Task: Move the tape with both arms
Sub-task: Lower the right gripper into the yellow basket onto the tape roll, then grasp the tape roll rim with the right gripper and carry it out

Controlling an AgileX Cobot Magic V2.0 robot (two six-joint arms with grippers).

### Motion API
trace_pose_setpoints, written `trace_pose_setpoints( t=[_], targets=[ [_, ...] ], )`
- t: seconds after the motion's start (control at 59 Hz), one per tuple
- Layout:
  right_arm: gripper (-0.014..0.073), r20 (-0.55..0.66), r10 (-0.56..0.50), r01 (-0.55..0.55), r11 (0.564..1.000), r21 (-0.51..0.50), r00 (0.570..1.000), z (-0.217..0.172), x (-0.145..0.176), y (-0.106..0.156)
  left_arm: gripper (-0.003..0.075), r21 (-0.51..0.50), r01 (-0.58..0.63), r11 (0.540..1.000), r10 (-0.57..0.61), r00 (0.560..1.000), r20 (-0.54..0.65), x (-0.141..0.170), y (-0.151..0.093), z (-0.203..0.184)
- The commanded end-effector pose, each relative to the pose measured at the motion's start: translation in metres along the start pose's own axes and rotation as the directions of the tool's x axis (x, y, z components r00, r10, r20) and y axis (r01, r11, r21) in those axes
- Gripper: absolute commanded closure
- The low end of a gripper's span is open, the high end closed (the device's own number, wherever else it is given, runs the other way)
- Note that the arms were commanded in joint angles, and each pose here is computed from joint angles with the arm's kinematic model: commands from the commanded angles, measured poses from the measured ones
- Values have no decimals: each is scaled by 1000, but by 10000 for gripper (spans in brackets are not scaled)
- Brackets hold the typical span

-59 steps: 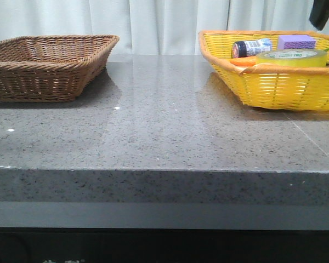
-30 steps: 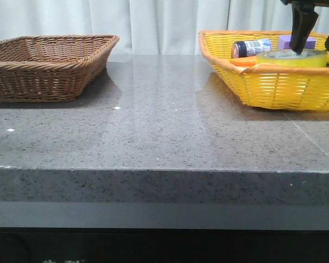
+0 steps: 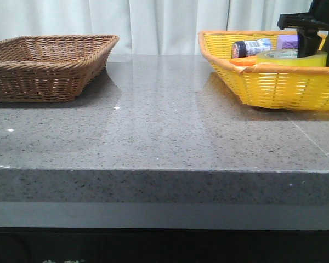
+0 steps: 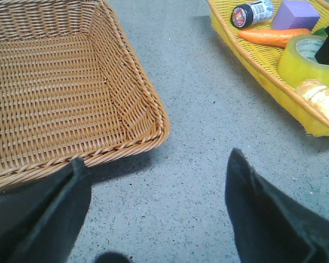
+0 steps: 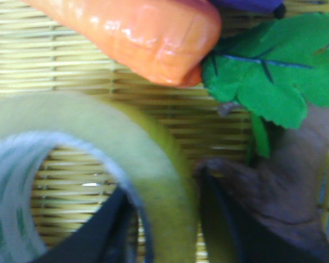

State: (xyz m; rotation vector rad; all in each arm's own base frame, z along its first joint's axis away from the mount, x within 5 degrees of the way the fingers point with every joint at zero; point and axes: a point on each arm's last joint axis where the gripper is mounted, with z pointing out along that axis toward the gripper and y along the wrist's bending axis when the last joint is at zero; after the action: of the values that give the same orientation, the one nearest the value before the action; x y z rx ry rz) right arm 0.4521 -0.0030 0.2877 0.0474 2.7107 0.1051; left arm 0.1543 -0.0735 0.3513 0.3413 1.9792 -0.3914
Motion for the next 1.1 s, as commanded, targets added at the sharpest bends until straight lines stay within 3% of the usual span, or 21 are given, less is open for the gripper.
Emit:
trace_pose_setpoints(
  t=[0.0,0.288,0.627,0.881,1.084],
  targets=[
    [419,119,-4,6,1000,-11,993,-36,-9,2,209,19,7,1000,-9,994,107,-17,-4,-6],
    [435,141,-11,13,1000,-14,990,-57,-16,4,209,19,7,1000,-9,994,107,-17,-4,-6],
    [435,242,-54,64,997,-37,969,-121,-21,17,209,19,7,1000,-9,994,107,-17,-4,-6],
    [435,381,-201,237,970,-49,902,-189,-1,54,209,19,7,1000,-9,994,107,-17,-4,-6],
    [435,468,-373,470,877,-104,801,-221,20,104,209,19,7,1000,-9,994,107,-17,-4,-6]
  ],
)
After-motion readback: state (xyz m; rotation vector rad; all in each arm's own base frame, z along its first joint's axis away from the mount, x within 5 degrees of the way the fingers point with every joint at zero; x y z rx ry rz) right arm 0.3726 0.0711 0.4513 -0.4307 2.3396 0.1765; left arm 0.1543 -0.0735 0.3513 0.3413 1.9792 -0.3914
